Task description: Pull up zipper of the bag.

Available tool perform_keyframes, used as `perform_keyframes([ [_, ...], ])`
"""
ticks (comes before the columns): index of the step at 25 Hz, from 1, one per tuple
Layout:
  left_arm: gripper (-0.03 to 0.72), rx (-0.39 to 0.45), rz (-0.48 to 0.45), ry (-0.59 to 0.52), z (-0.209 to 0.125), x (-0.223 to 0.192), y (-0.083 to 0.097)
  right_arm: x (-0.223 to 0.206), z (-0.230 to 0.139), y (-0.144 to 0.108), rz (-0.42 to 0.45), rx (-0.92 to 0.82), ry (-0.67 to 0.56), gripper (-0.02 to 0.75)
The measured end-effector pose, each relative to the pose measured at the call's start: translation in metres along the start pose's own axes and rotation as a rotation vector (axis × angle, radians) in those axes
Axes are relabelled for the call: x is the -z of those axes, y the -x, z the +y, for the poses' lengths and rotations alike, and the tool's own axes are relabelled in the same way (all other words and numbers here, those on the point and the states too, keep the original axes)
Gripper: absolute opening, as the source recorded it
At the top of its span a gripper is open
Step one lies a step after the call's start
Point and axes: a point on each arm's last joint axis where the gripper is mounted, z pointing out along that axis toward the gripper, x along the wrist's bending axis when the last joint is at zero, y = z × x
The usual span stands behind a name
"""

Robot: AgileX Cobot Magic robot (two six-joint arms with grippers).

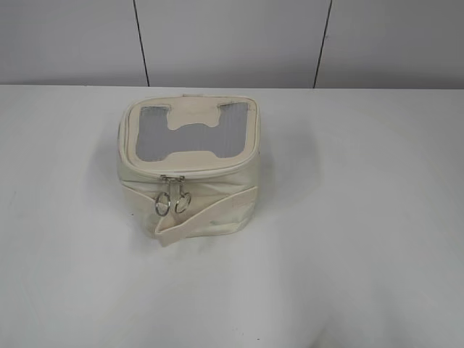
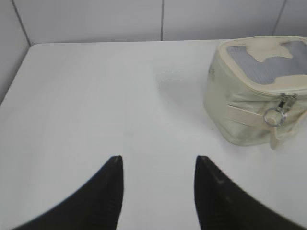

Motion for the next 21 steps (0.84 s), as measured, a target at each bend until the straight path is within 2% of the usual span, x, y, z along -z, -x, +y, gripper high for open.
perform_keyframes([
  [2,0.365,0.022,0.048,0.001,0.0,0.0,0.0005,-0.0002,0.0002,-0.0004,-0.061,-0.03,0.001,0.581],
  [5,0.353,0.037,0.083,0.003,0.0002,0.0,0.0009,-0.0003,0.0002,-0.0006,-0.099,-0.048,0.001,0.58],
  [12,0.307,0.037,0.084,0.004,0.0003,0.0,0.0009,-0.0004,0.0003,-0.0006,-0.103,-0.05,0.001,0.58],
  [21,0.3,0.037,0.084,0.004,0.0003,0.0,0.0009,-0.0004,0.0003,-0.0006,-0.103,-0.05,0.001,0.58],
])
